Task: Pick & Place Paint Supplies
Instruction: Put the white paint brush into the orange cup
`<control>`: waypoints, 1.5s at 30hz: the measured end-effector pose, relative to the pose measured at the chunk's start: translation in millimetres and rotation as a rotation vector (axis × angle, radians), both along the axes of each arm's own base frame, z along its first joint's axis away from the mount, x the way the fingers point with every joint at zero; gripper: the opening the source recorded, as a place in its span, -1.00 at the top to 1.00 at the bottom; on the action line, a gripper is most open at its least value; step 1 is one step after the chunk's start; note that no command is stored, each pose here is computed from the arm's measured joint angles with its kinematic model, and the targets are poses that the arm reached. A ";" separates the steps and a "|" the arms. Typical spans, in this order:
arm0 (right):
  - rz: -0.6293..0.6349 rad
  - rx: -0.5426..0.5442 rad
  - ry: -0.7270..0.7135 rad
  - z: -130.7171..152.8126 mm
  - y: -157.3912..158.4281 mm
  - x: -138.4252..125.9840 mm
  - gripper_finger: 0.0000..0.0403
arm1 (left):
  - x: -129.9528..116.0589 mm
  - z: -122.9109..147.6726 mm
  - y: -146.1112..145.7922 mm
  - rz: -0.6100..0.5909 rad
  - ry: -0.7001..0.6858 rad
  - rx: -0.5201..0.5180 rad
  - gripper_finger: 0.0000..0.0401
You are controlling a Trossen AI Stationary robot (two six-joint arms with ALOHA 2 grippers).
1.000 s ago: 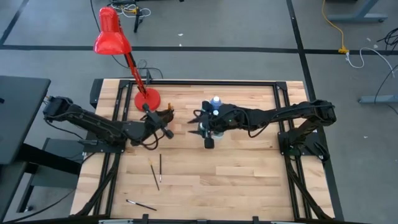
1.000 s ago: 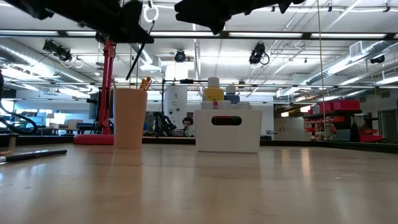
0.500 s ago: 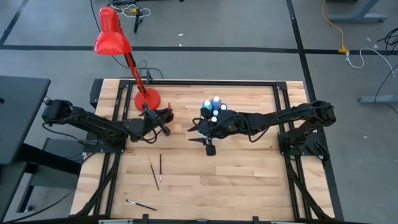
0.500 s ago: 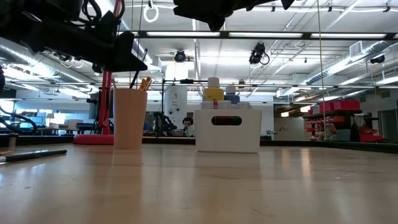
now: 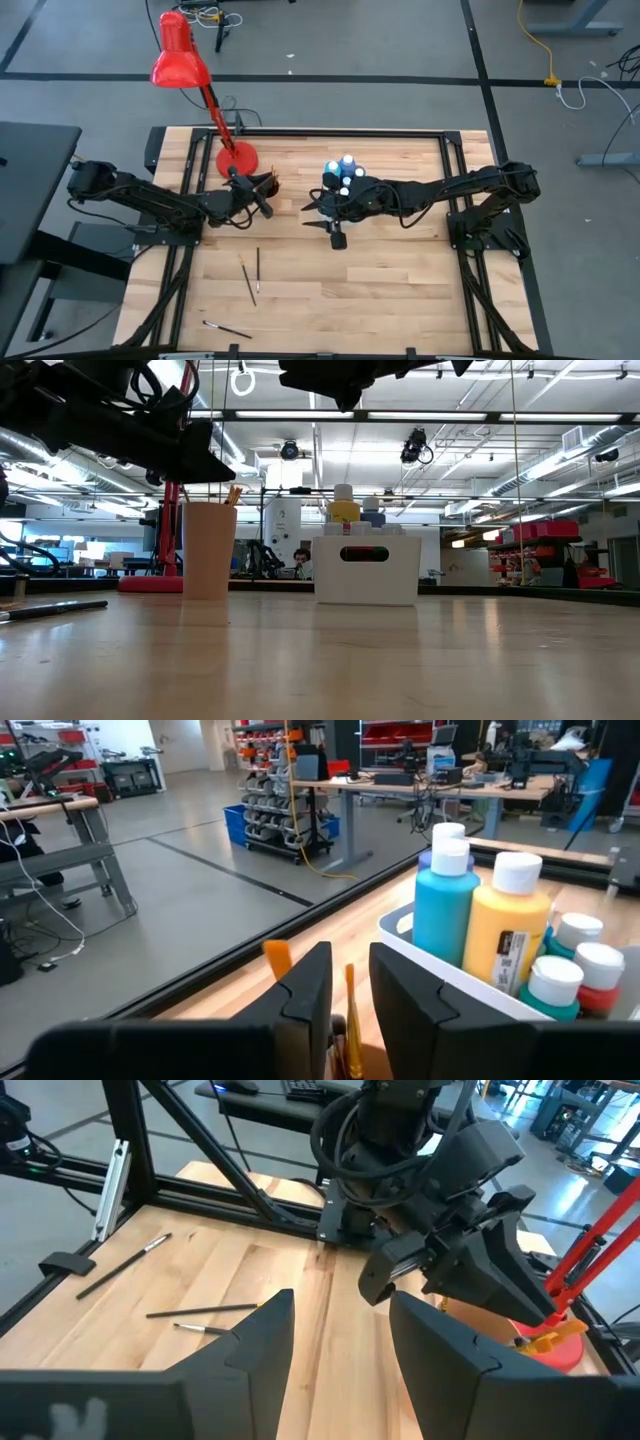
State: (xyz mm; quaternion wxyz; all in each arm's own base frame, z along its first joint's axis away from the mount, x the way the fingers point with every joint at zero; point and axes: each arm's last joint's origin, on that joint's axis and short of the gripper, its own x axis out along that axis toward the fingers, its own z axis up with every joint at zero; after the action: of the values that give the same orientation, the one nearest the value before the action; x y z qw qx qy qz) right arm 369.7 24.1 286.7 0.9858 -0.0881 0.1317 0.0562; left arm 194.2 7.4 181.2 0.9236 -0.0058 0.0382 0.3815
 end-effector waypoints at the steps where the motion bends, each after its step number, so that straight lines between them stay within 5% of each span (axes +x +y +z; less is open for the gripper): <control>1: 0.000 0.001 0.000 0.0 0.0 0.0 0.16 | 0.1 0.5 0.0 -0.001 -0.005 0.000 0.60; 16: 0.086 0.033 0.034 -3.0 2.9 -1.1 0.16 | 9.9 62.3 -33.7 -0.327 -0.111 0.141 0.59; 26: 0.128 0.095 0.044 -3.0 5.2 -1.5 0.16 | 15.6 80.7 -76.2 -0.517 0.123 0.123 0.33; 36: 0.129 0.094 0.047 -3.3 5.7 -1.6 0.16 | 0.0 96.0 -112.2 -0.989 0.463 -0.361 0.20; 42: 0.130 0.093 0.057 -4.2 5.7 -1.9 0.16 | -9.4 78.9 -141.4 -0.932 0.536 -0.816 0.25; 45: 0.130 0.092 0.064 -4.9 5.7 -2.0 0.16 | -9.4 60.5 -162.4 -0.900 0.633 -0.923 0.27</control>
State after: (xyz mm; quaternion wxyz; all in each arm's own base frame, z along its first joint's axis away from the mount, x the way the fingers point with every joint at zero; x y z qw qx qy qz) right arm 367.6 29.9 281.9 0.9783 -0.0494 0.1543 0.1290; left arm 184.8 -155.0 241.7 0.8392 -0.2685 0.4605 -0.1078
